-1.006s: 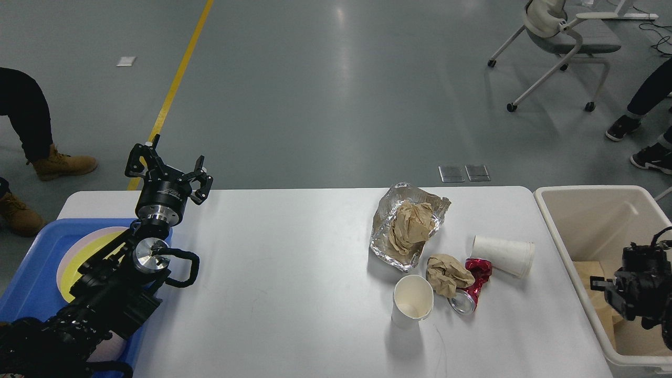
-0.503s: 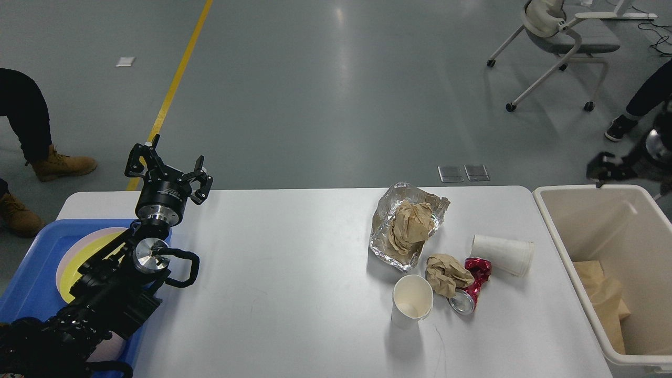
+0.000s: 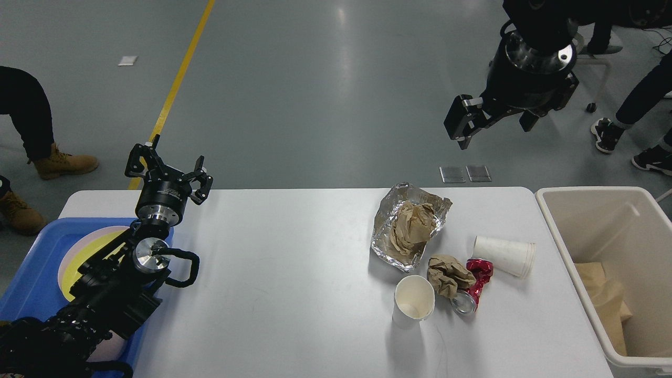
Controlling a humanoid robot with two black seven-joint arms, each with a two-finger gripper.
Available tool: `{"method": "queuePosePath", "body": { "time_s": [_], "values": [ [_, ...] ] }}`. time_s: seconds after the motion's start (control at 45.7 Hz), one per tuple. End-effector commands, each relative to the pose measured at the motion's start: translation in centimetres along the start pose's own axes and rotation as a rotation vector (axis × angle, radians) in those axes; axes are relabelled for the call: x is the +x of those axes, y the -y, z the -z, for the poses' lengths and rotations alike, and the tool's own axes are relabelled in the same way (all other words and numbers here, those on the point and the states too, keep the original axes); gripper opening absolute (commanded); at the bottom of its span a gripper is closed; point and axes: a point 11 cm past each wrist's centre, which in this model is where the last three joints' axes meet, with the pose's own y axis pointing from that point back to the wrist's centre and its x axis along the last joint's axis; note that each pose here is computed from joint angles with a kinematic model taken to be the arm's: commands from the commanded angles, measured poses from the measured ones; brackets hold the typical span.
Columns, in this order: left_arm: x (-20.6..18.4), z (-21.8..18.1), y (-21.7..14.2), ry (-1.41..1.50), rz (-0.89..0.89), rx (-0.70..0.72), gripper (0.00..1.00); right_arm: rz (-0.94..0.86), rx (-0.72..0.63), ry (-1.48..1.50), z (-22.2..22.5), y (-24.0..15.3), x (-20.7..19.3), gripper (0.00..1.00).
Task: Tidy desktop
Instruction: 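Move the right gripper down over the small white paper cup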
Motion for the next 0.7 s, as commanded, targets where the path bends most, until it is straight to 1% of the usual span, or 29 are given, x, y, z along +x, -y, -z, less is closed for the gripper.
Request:
{"method": "queuePosePath", "body": {
  "time_s": [0.0,0.066,0.175,0.263,0.328,0.394,0.416,0.459,0.547,0.678],
  "values": [
    [0.0,0.0,0.0,0.0,0.0,0.0,0.96,-0.007,-0.011,0.01,-0.6,-0.4,0.0,1.0],
    [0.0,0.0,0.0,0.0,0.0,0.0,0.96,0.001,-0.03,0.034,-1.9,-0.2,-0.3,1.0],
    [0.0,0.0,0.0,0.001,-0.001,0.0,0.96,-0.004,-0.017,0.107,-4.7,-0.5,-0.9,1.0],
    [0.0,0.0,0.0,0.0,0.0,0.0,0.96,0.021,-0.019,0.141,-6.3,0.1,-1.9,1.0],
    [0.0,0.0,0.0,0.001,-0.001,0.0,0.96,0.133,0.005,0.115,-5.2,2.4,-4.7,1.0],
    [0.0,0.0,0.0,0.0,0.0,0.0,0.96,0.268,0.044,0.061,-3.1,4.7,-9.3,1.0],
    [0.0,0.0,0.0,0.0,0.0,0.0,0.96,0.212,0.059,0.064,-2.2,6.0,-10.5,1.0],
    [0.0,0.0,0.0,0.0,0.0,0.0,0.96,0.177,0.078,0.062,-1.1,6.8,-11.8,1.0],
    [0.0,0.0,0.0,0.0,0.0,0.0,0.96,0.157,0.106,0.054,0.2,7.5,-13.3,1.0],
    [0.0,0.0,0.0,0.0,0.0,0.0,0.96,0.175,0.164,0.104,1.5,7.6,-13.5,1.0]
  ]
}}
